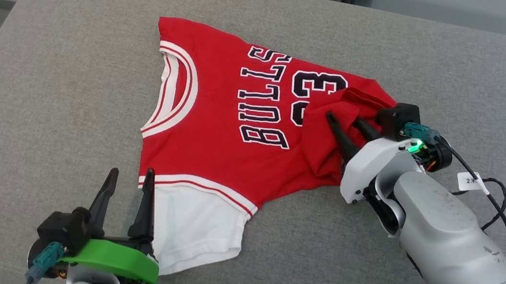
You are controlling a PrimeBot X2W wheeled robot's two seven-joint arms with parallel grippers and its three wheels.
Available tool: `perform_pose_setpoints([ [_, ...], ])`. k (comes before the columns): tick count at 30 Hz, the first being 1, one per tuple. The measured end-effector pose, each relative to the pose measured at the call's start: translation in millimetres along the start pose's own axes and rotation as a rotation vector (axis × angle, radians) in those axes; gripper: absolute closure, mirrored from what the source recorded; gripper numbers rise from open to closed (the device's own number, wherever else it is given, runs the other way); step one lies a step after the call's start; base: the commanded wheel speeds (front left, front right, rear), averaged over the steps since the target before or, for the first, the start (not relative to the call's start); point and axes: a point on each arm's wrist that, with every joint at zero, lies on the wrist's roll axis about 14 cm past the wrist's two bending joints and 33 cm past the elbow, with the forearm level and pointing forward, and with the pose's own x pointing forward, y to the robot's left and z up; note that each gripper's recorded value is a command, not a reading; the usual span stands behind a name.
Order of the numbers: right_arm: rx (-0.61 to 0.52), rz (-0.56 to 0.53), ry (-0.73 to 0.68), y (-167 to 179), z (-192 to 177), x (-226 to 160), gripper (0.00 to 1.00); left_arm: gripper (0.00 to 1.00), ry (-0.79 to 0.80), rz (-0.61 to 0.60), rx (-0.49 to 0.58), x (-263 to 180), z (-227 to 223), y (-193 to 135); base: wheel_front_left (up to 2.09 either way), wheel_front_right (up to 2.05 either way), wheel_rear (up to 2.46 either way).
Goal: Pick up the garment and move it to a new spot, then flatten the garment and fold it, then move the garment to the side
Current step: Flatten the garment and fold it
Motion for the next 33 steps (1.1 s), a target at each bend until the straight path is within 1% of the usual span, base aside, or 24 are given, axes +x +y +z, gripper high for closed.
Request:
perform_pose_setpoints([
  [7,0.02,-0.028,-0.047,-8,14,-11,1.0,0.0,-0.006,-0.016,-0.004,4,1,-5,0.0,0.0,0.0],
  [11,0.057,-0.08,-0.119,-23,29,-29,1.0,0.0,-0.008,-0.046,-0.008,7,2,-14,0.0,0.0,0.0],
  [14,0.089,-0.153,-0.151,-41,26,-53,1.0,0.0,-0.01,-0.075,-0.009,10,2,-23,0.0,0.0,0.0],
  [17,0.114,-0.253,-0.179,-65,20,-84,1.0,0.0,-0.007,-0.101,-0.008,9,0,-31,0.0,0.0,0.0],
  [19,0.129,-0.322,-0.183,-76,10,-107,1.0,0.0,-0.004,-0.116,-0.007,9,-1,-35,0.0,0.0,0.0],
  [23,0.17,-0.426,-0.175,-83,-15,-142,1.0,0.0,-0.009,-0.149,-0.004,11,1,-46,0.0,0.0,0.0],
  [25,0.166,-0.464,-0.176,-85,-20,-154,1.0,0.0,-0.008,-0.166,-0.005,12,0,-50,0.0,0.0,0.0],
  [26,0.141,-0.485,-0.174,-89,-21,-161,0.84,0.0,-0.008,-0.172,-0.005,12,0,-53,0.0,0.0,0.0],
  [27,0.126,-0.502,-0.175,-92,-21,-166,0.51,0.0,-0.007,-0.178,-0.004,12,0,-54,0.0,0.0,0.0],
  [28,0.12,-0.52,-0.18,-93,-21,-170,0.0,0.0,-0.007,-0.184,-0.003,12,0,-56,0.0,0.0,0.0],
  [33,0.114,-0.577,-0.204,-91,-23,-186,0.0,0.0,-0.009,-0.203,0.003,10,0,-61,0.0,0.0,0.0],
])
